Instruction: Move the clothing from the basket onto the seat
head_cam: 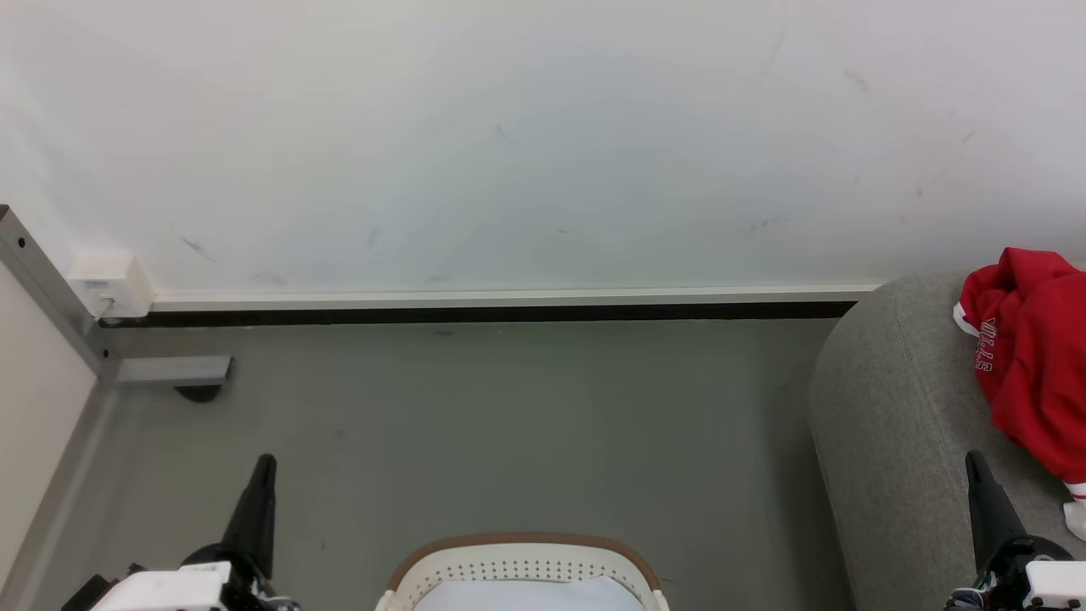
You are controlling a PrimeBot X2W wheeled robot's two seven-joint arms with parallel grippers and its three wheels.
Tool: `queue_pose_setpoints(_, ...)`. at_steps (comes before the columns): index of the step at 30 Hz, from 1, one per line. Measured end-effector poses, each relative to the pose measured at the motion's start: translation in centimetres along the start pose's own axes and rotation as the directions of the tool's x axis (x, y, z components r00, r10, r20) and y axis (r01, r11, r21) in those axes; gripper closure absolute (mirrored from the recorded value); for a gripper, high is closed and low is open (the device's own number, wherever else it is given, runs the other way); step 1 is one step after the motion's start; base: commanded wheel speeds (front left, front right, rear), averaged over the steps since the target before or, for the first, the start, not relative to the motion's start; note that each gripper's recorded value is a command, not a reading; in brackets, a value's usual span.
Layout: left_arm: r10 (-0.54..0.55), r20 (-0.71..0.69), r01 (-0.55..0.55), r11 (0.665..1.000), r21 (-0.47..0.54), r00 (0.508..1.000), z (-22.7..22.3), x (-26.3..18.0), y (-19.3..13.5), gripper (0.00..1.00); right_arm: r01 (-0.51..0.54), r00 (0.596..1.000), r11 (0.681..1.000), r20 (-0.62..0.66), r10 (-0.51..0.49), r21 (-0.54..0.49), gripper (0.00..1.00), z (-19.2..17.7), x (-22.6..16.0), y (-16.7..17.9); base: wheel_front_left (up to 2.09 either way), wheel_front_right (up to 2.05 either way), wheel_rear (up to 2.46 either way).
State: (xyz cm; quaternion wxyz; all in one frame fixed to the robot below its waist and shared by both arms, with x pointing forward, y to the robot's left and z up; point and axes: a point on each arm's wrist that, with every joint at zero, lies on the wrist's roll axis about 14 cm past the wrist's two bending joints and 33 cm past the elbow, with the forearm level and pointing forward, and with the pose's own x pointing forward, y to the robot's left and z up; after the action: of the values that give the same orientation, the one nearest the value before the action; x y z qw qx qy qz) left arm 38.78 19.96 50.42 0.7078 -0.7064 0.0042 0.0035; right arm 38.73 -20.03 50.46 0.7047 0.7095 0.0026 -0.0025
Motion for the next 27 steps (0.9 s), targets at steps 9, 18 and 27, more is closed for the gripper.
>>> queue_pose_setpoints(9,0.0,0.0,0.0,1.0,0.0,1.0,0.0,0.0,0.0,1.0,0.0,1.0,1.0,0.0,0.0,-0.001,1.0,0.01,0.0,0.0,0.0,0.0,0.0)
queue_pose_setpoints(18,0.0,0.0,0.0,1.0,0.0,1.0,0.0,0.0,0.0,1.0,0.0,1.0,1.0,0.001,0.0,0.0,1.0,0.01,0.0,0.0,0.0,0.0,0.0)
queue_pose_setpoints(27,0.0,0.0,0.0,1.0,0.0,1.0,0.0,0.0,0.0,1.0,0.0,1.0,1.0,0.001,0.0,0.0,1.0,0.01,0.0,0.0,0.0,0.0,0.0)
